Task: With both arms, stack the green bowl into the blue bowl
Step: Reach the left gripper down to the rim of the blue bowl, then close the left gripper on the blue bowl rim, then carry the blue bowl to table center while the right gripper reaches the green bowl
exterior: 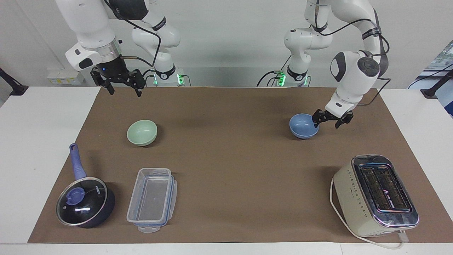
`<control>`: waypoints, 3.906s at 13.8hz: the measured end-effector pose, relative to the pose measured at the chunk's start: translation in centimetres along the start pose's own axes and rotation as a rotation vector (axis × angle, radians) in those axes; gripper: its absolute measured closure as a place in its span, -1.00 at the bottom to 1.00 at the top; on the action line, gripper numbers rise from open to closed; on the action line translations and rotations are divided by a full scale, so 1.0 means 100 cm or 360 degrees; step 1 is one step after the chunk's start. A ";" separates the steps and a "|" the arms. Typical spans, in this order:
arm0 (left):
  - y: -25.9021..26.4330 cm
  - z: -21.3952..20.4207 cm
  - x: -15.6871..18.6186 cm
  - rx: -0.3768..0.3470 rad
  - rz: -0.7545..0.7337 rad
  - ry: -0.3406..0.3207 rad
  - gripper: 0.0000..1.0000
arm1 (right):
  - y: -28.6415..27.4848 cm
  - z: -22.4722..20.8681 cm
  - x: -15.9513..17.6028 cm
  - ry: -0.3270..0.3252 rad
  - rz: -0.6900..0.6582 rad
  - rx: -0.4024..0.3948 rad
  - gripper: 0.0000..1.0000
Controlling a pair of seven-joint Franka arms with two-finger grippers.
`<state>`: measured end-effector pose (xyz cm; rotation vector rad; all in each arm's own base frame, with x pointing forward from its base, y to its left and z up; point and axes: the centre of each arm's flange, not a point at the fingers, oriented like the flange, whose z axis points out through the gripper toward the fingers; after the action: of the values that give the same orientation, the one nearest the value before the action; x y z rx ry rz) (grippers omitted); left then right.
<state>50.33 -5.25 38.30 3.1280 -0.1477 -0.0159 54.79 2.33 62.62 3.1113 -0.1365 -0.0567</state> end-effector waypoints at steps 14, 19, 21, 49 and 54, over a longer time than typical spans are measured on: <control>0.008 0.063 -0.027 -0.0004 -0.0080 0.0031 0.75 | 0.004 0.000 0.000 -0.0001 0.0010 0.0000 -1.00; 0.002 0.046 -0.018 -0.0009 -0.0100 0.0056 0.86 | 0.004 0.000 0.000 -0.0001 0.0010 0.0000 -1.00; -0.002 0.030 -0.009 -0.0010 -0.0114 0.0039 0.88 | 0.004 0.000 0.000 -0.0001 0.0010 0.0000 -1.00; 0.278 0.004 -0.018 -0.0245 -0.0173 0.0169 0.88 | 0.025 0.045 -0.008 -0.0013 -0.0066 -0.0007 -1.00; 0.323 0.041 -0.044 -0.0275 -0.0076 0.0201 0.88 | 0.036 0.111 -0.007 -0.0054 -0.0101 -0.0006 -1.00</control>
<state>42.86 -37.06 34.55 2.9482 -0.0663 0.1589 53.34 -1.44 51.66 3.1113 -0.0378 -0.1110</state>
